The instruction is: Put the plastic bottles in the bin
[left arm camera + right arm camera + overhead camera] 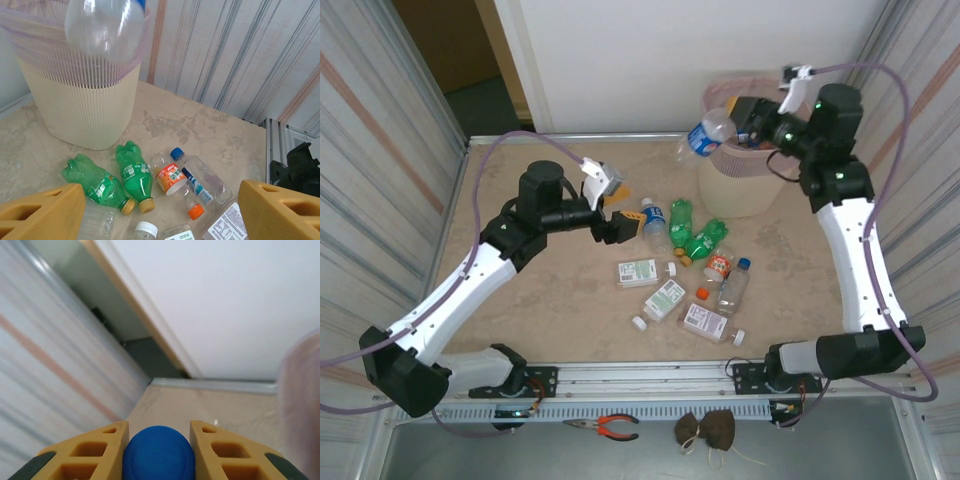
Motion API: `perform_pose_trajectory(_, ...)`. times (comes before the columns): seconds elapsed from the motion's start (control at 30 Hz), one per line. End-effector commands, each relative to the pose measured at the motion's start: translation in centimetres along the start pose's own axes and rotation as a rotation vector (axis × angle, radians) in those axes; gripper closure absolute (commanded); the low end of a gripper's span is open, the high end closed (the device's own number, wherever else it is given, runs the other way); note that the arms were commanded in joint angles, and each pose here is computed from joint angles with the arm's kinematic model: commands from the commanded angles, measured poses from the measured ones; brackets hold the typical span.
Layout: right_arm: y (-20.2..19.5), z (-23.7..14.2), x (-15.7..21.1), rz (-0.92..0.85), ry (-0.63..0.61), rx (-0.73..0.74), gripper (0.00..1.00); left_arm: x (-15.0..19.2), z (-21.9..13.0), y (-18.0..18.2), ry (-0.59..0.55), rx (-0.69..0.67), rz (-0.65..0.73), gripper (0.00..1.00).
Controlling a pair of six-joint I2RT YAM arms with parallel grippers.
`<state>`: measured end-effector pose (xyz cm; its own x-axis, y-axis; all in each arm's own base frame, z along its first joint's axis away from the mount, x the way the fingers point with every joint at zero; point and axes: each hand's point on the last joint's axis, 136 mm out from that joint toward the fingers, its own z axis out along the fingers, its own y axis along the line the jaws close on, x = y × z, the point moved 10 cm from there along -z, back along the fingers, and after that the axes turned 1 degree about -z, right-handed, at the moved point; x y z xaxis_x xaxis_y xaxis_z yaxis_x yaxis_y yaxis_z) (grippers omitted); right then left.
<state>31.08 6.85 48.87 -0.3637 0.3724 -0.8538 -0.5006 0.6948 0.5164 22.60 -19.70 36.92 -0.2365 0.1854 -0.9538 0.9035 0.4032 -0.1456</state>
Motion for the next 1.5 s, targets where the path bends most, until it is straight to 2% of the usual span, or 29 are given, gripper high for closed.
perform_pose_trajectory(0.0, -1.4, -0.2, -2.3, -0.034, -0.04, 0.013, 0.69, -0.1, -0.5, -0.3, -0.023, -0.013, 0.018, 0.2)
perform_pose_trajectory(0.17, -5.3, 0.1, -4.7, -0.034, -0.101, 0.129, 0.69, 0.1, -0.7, -0.5, -0.018, -0.018, 0.012, 0.2)
perform_pose_trajectory(0.4, -10.9, 2.4, -5.7, -0.036, -0.167, 0.27, 0.68, 0.4, -1.1, -0.5, -0.011, -0.044, 0.011, 0.2)
perform_pose_trajectory(0.63, -16.2, 6.4, -3.4, 0.009, -0.164, 0.294, 0.67, 0.8, -1.0, -0.4, 0.005, -0.052, -0.008, 0.2)
perform_pose_trajectory(0.8, -19.5, 9.4, -0.9, 0.061, -0.118, 0.285, 0.65, 1.0, -1.0, -0.3, 0.018, -0.058, -0.023, 0.2)
perform_pose_trajectory(1.17, -23.9, 13.8, 4.3, 0.151, 0.014, 0.302, 0.6, 1.2, -1.1, -0.3, 0.031, -0.074, -0.042, 0.21)
perform_pose_trajectory(1.33, -24.4, 13.8, 4.8, 0.138, 0.039, 0.359, 0.54, 1.2, -0.9, -0.2, 0.034, -0.073, -0.047, 0.21)
perform_pose_trajectory(1.47, -23.5, 12.9, 3.6, 0.083, 0.031, 0.419, 0.49, 1.2, -0.7, -0.1, 0.035, -0.073, -0.051, 0.21)
